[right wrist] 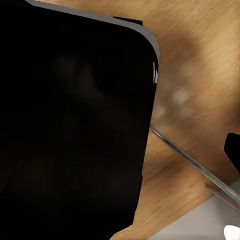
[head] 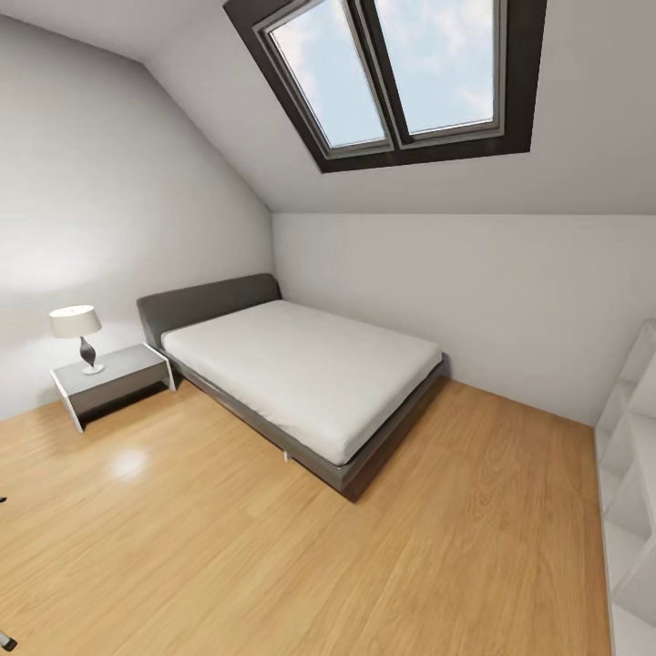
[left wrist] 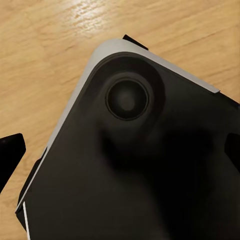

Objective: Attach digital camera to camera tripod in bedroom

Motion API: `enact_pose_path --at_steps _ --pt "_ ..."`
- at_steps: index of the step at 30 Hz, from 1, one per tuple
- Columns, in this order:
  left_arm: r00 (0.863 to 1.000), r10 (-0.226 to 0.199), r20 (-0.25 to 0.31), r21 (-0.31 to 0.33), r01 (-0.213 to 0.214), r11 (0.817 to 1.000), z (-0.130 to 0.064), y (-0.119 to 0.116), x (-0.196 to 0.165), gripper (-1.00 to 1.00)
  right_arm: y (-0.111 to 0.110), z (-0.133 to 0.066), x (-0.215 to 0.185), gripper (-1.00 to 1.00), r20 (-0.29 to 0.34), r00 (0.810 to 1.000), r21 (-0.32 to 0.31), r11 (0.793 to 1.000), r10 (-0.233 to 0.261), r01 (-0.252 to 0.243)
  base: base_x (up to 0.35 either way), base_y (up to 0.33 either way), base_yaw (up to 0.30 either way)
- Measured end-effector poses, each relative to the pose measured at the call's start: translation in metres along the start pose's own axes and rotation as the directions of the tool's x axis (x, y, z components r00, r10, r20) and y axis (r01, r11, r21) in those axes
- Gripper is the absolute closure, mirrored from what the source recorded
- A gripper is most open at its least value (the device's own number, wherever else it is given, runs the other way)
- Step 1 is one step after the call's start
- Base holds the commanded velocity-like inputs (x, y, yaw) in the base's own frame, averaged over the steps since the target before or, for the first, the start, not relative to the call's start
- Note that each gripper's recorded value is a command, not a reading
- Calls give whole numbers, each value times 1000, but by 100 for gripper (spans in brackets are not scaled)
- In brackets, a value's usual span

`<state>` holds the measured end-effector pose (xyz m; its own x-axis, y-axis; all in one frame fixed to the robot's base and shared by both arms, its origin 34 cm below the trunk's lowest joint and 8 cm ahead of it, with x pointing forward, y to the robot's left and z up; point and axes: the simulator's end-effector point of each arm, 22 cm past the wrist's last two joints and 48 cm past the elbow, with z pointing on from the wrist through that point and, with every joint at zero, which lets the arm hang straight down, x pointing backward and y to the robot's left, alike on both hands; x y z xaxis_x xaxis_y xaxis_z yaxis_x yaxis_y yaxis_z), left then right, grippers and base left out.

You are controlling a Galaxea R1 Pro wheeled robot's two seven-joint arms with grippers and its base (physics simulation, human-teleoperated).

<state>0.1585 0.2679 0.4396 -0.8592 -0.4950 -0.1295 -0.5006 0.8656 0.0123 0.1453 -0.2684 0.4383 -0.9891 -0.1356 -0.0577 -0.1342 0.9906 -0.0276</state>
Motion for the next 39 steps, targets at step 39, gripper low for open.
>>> enact_pose_path --at_steps 39 --pt "1000 -27 4 -15 27 1000 0 9 -4 -100 1 0 0 -100 0 1000 -1 1000 0 0 0 0 0"
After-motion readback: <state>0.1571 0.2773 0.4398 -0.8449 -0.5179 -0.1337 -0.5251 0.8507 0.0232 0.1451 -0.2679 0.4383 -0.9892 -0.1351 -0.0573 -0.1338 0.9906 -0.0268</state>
